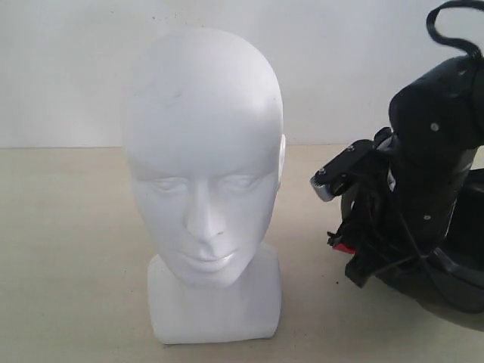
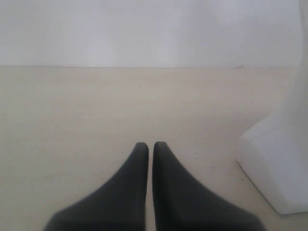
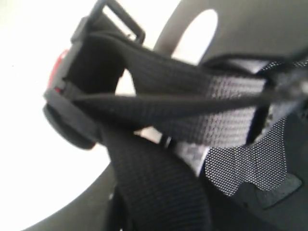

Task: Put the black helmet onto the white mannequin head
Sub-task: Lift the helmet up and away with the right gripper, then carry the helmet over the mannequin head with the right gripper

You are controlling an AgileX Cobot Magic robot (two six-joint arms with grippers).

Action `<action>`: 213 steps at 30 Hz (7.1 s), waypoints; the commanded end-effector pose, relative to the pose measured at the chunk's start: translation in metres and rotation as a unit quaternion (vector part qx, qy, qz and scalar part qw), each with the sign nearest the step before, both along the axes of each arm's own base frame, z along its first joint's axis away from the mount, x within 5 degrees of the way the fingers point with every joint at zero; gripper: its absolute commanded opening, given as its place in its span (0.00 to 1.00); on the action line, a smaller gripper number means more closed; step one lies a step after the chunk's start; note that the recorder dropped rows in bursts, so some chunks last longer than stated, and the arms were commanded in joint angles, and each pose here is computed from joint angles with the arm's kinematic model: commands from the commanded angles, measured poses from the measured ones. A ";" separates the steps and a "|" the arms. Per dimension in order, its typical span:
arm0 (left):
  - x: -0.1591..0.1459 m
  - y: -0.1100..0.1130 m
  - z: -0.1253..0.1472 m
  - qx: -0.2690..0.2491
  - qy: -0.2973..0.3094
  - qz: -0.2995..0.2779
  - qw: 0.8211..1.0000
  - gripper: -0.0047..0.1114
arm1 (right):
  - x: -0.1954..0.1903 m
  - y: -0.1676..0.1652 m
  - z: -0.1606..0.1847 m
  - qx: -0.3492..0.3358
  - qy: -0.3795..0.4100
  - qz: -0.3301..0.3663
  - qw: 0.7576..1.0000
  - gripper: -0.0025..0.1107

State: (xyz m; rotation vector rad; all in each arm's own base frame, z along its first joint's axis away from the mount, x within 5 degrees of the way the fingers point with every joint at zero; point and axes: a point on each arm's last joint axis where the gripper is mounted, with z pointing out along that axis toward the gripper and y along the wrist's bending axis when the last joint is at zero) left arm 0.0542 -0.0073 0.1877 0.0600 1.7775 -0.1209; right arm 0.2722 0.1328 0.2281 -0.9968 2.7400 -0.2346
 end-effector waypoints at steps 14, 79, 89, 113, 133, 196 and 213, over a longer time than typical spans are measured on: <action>0.000 0.000 -0.001 0.003 0.000 0.000 1.000 0.08 | -0.007 -0.013 0.140 0.073 -0.204 -0.027 0.976 0.02; 0.000 0.000 -0.001 0.003 0.000 0.000 1.000 0.08 | -0.160 -0.030 0.328 0.554 -0.547 0.211 0.591 0.02; 0.000 0.000 -0.001 0.003 0.000 0.000 1.000 0.08 | -0.146 -0.040 0.325 0.398 -0.644 0.212 0.617 0.02; 0.000 0.000 -0.001 0.003 0.000 0.000 1.000 0.08 | -0.144 -0.071 0.350 0.635 -0.625 -0.038 0.452 0.02; 0.000 0.000 -0.001 0.003 0.000 0.000 1.000 0.08 | -0.181 -0.079 0.273 0.696 -0.619 0.036 0.363 0.02; -0.003 0.005 0.049 -0.184 -0.255 0.013 0.949 0.08 | -0.128 0.000 0.245 0.932 -0.118 0.138 0.314 0.02; 0.006 -0.026 0.159 -0.124 -0.308 -0.155 0.930 0.08 | -0.108 0.057 0.231 0.920 -0.117 0.163 0.337 0.02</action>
